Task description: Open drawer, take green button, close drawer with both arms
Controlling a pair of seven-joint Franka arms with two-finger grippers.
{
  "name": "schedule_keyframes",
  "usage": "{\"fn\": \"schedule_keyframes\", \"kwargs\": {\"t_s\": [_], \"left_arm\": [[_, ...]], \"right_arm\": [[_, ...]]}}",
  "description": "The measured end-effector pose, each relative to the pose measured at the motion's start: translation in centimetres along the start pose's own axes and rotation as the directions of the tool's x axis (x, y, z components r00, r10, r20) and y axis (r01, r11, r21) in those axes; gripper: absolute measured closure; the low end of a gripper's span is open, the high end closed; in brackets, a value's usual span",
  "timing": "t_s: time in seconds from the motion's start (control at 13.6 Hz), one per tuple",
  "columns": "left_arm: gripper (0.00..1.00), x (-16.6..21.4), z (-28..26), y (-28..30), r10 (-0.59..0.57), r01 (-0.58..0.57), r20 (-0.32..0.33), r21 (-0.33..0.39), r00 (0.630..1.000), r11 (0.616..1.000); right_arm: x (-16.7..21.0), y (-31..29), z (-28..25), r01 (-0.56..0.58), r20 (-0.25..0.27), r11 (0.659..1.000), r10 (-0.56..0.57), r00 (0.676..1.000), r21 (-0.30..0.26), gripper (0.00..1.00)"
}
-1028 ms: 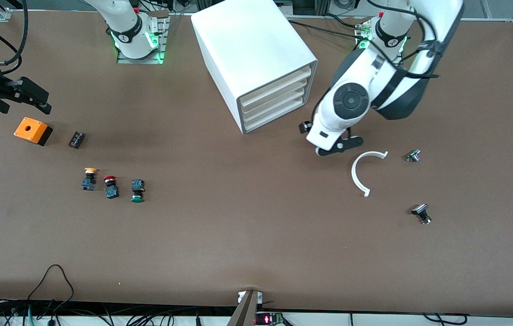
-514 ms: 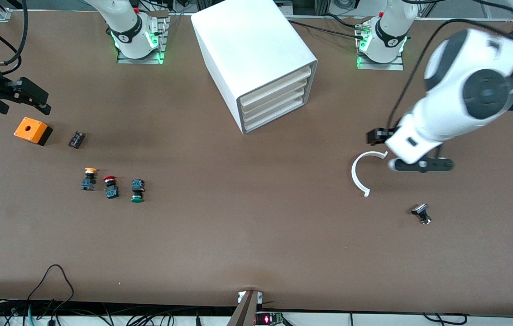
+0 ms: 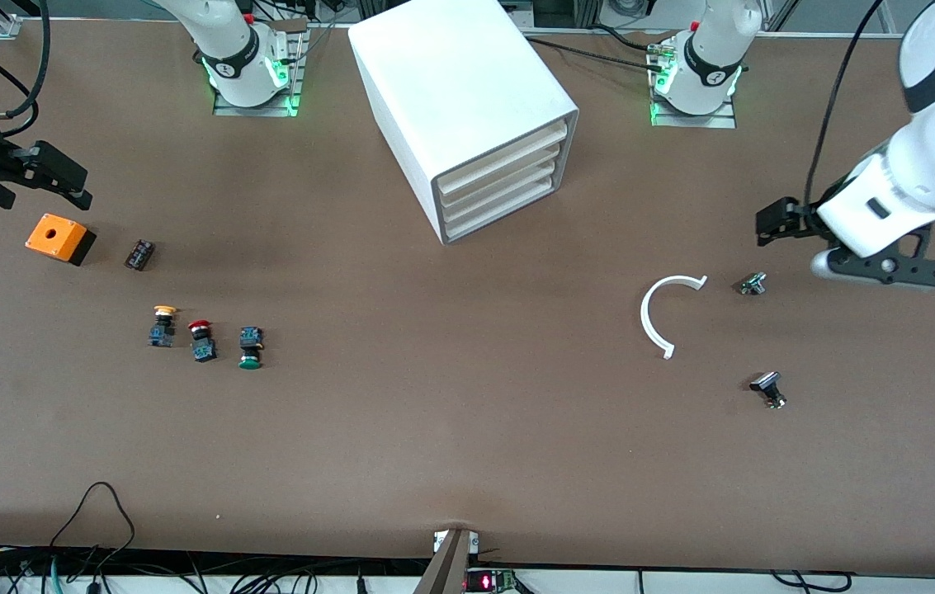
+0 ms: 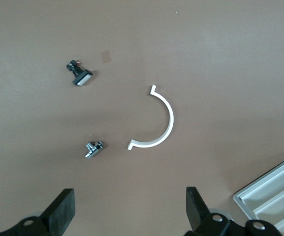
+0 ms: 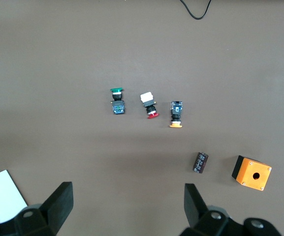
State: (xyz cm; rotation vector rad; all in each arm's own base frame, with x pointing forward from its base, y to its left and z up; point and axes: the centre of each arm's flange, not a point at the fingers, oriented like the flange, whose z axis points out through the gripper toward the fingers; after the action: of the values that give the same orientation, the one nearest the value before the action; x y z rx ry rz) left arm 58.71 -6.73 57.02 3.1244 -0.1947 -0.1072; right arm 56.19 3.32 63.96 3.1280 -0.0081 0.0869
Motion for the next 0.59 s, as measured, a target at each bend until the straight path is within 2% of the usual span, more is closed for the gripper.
{"fn": "schedule_keyframes", "kwargs": {"t_s": [0.22,0.59], "left_arm": [[0.0,-2.7,-0.2,-1.3,-0.016,0.016,-0.078,0.005,0.997,1.0],[0.0,-4.1,0.5,-1.7,-0.019,0.019,-0.076,0.007,0.997,1.0]], "right_arm": [[0.0,0.0,-0.2,-0.001,-0.005,1.0,0.001,1.0,0.0,0.0],[0.0,0.1,-0.3,-0.002,-0.006,1.0,0.002,1.0,0.0,0.0]]}}
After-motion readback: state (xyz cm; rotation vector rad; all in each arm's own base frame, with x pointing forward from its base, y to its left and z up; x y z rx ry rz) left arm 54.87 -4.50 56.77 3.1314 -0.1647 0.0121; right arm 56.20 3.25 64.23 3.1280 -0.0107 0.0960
